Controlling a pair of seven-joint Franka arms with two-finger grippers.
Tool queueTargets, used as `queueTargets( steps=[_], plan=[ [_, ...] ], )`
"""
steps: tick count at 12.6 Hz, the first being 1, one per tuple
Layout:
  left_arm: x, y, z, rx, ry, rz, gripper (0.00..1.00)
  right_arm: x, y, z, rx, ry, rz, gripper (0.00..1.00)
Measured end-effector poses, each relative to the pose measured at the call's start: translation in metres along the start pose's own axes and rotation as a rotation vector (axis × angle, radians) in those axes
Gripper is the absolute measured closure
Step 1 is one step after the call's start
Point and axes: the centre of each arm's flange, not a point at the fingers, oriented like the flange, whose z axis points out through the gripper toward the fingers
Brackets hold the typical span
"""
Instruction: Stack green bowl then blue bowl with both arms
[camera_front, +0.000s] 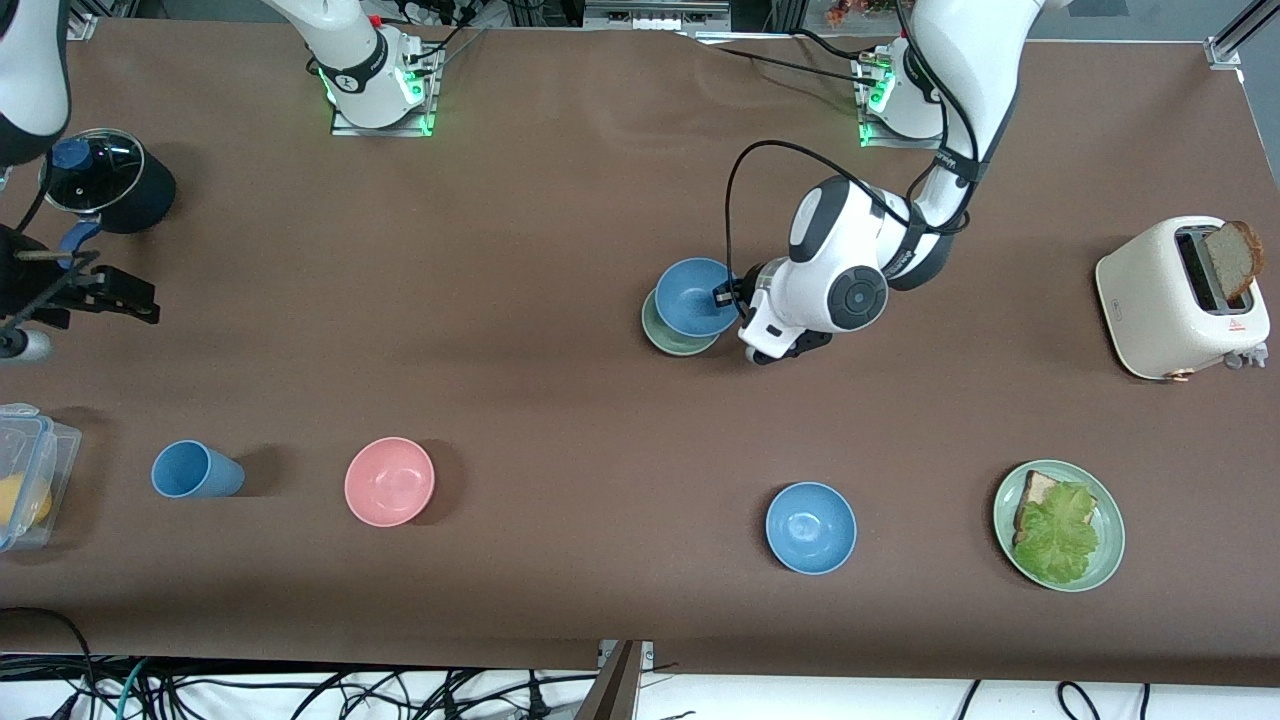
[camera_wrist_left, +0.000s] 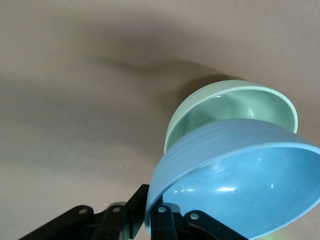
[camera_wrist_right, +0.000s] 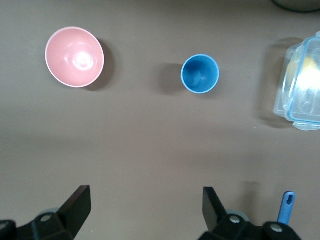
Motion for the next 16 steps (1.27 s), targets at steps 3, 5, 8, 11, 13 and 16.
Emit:
queueTargets(
  steps=[3, 5, 8, 11, 13, 16],
  plan=[
    [0.008, 0.001, 0.012, -0.003, 0.012, -0.008, 0.92, -0.019, 0.014, -0.035, 0.006, 0.058, 0.021, 0.01],
    [0.011, 0.001, 0.016, -0.001, 0.01, -0.019, 0.92, -0.026, 0.019, -0.038, 0.011, 0.058, 0.029, 0.01],
    [0.012, 0.006, 0.013, -0.008, 0.015, -0.049, 0.64, -0.027, 0.02, -0.027, 0.016, 0.035, 0.031, 0.01],
    [0.009, 0.014, 0.008, -0.017, 0.024, -0.078, 0.32, -0.027, 0.023, -0.026, 0.017, 0.033, 0.037, 0.01],
    [0.009, 0.019, -0.004, -0.026, 0.027, -0.097, 0.1, -0.029, 0.022, -0.025, 0.02, 0.02, 0.053, 0.01],
    [0.027, -0.002, -0.074, 0.0, 0.0, -0.115, 0.0, -0.029, 0.019, -0.024, 0.022, 0.008, 0.058, 0.01]
  ],
)
